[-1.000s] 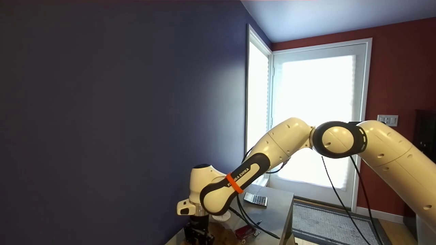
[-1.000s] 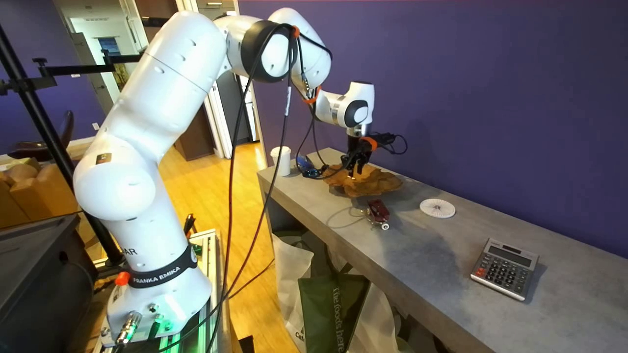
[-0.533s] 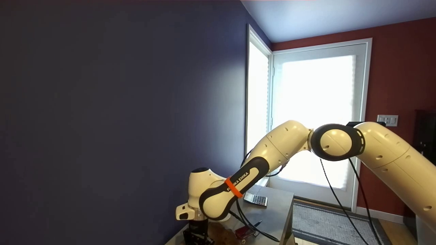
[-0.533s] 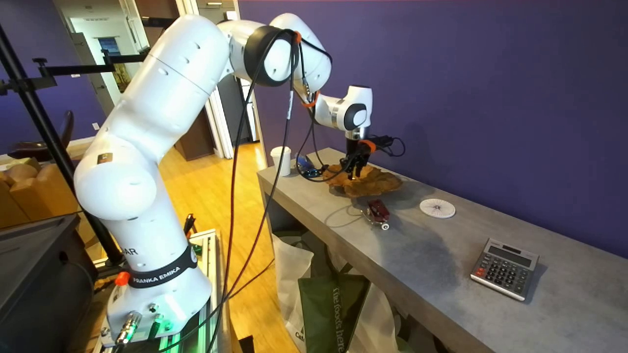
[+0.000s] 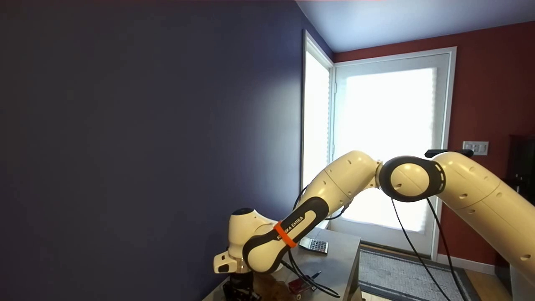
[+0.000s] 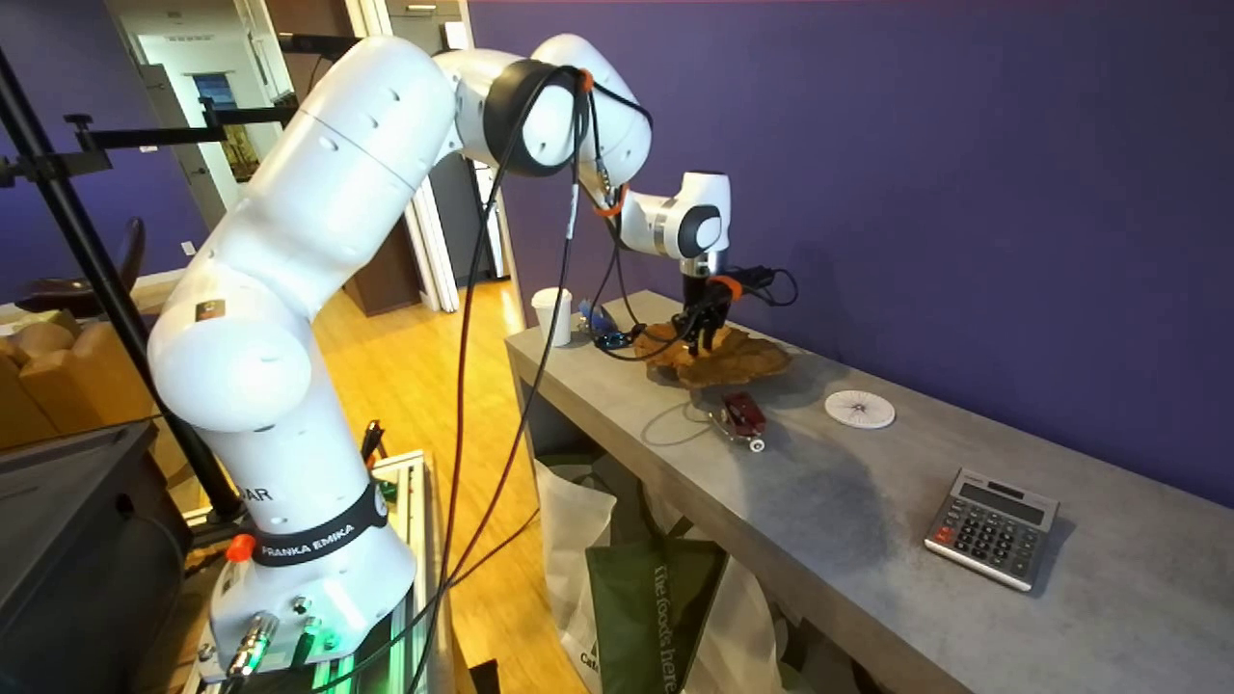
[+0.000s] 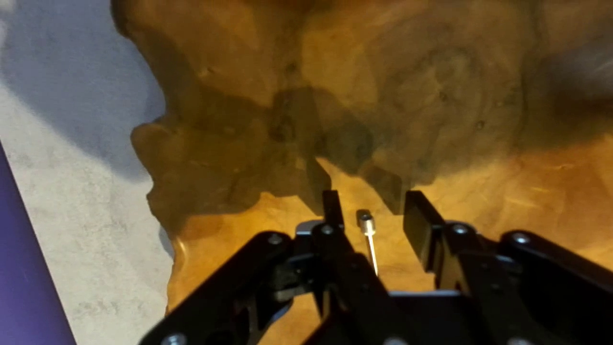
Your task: Move the small, white object to the red toy
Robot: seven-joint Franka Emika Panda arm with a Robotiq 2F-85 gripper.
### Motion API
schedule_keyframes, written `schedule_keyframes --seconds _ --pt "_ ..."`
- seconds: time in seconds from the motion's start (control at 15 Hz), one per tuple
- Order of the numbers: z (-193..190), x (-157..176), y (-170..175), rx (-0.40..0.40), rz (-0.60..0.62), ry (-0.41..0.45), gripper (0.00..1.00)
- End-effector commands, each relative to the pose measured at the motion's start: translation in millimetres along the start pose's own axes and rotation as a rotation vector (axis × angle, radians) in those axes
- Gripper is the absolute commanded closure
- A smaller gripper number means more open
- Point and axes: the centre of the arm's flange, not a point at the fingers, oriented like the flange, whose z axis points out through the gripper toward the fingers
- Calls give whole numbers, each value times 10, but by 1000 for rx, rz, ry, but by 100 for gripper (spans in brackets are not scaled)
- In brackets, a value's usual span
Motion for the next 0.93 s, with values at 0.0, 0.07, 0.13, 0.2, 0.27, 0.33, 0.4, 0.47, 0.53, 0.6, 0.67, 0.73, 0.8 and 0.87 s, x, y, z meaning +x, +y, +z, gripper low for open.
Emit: schedule_keyframes --seconds 0.0,0.07,0.13,0.2,0.27,0.33,0.4,0.47,0.53,0.6,0.67,0.73,0.8,0.87 --pt "51 25 109 -7 -15 -30 64" --pt "58 29 113 -6 -15 -29 66" --pt "65 36 124 -5 -16 -33 66" --pt "70 40 130 -5 -17 -35 69" --pt "76 49 135 -2 -17 -33 70" --pt "78 56 140 -1 -18 -34 76" --pt "78 65 146 1 -19 -35 84" --pt "77 75 149 2 -20 -36 97" --pt "75 85 151 3 -22 -38 100" --pt "66 93 153 4 -21 -38 100" --pt "54 95 153 7 -18 -36 99" --pt "19 86 150 6 -11 -39 98" --pt "-36 71 147 5 0 -42 98" --pt "-116 42 140 9 18 -43 98"
